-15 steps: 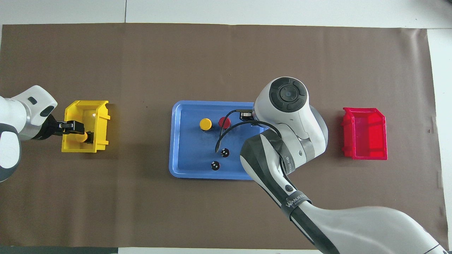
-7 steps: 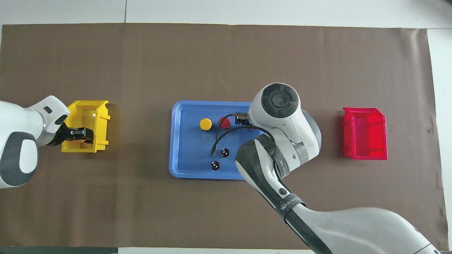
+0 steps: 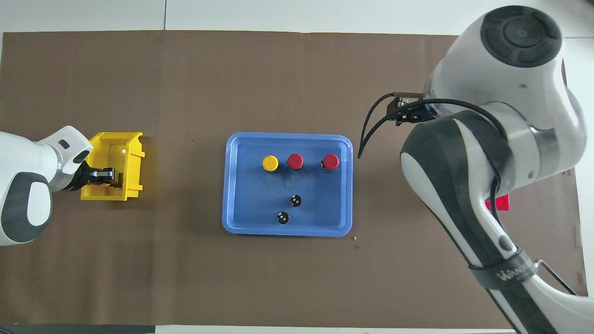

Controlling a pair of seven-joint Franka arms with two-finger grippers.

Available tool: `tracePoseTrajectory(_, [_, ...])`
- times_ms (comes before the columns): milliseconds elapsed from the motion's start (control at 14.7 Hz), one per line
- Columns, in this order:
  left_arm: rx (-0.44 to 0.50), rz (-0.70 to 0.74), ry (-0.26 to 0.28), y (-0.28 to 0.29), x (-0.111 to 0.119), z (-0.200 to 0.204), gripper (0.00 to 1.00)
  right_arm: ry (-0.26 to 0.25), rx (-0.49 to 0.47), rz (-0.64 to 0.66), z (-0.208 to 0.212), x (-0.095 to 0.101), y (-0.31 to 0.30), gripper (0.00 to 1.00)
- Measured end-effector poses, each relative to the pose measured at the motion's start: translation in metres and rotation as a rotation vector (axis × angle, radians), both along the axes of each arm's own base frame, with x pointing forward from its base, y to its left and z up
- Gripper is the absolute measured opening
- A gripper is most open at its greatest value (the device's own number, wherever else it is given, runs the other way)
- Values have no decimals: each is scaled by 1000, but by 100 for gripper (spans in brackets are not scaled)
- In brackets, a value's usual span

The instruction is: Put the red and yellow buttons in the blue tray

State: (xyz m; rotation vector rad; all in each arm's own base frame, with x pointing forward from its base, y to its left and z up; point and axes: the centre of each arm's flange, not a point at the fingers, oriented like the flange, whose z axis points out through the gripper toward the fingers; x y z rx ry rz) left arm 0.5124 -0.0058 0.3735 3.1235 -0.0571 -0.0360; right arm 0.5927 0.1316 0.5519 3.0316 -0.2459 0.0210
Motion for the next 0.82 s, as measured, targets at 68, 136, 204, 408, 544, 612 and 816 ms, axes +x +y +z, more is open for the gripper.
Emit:
tracePoseTrajectory(68, [0,-1,7,1,8,17,41,10,-1,3,18,-7,-27,100])
tracePoseTrajectory(136, [2,-3,15,1,20,46,41,24,-1,5,36,-17,-53,100])
tracePoseTrajectory(204, [2,-3,16,0,32,81,41,39,3,5,51,-28,-75,100])
tracePoseTrajectory(408, [6,99,-5,-62,44,136,41,87,16,24,83,-59,-145,100])
tracePoseTrajectory(544, [11,128,0,-155,28,114,41,103,35,29,84,-67,-195,100])
tracePoseTrajectory(612, [15,120,9,-194,16,101,41,110,57,23,80,-69,-215,100])
tracePoseTrajectory(816, [-21,107,13,-254,-3,65,41,117,84,32,64,-71,-237,100])
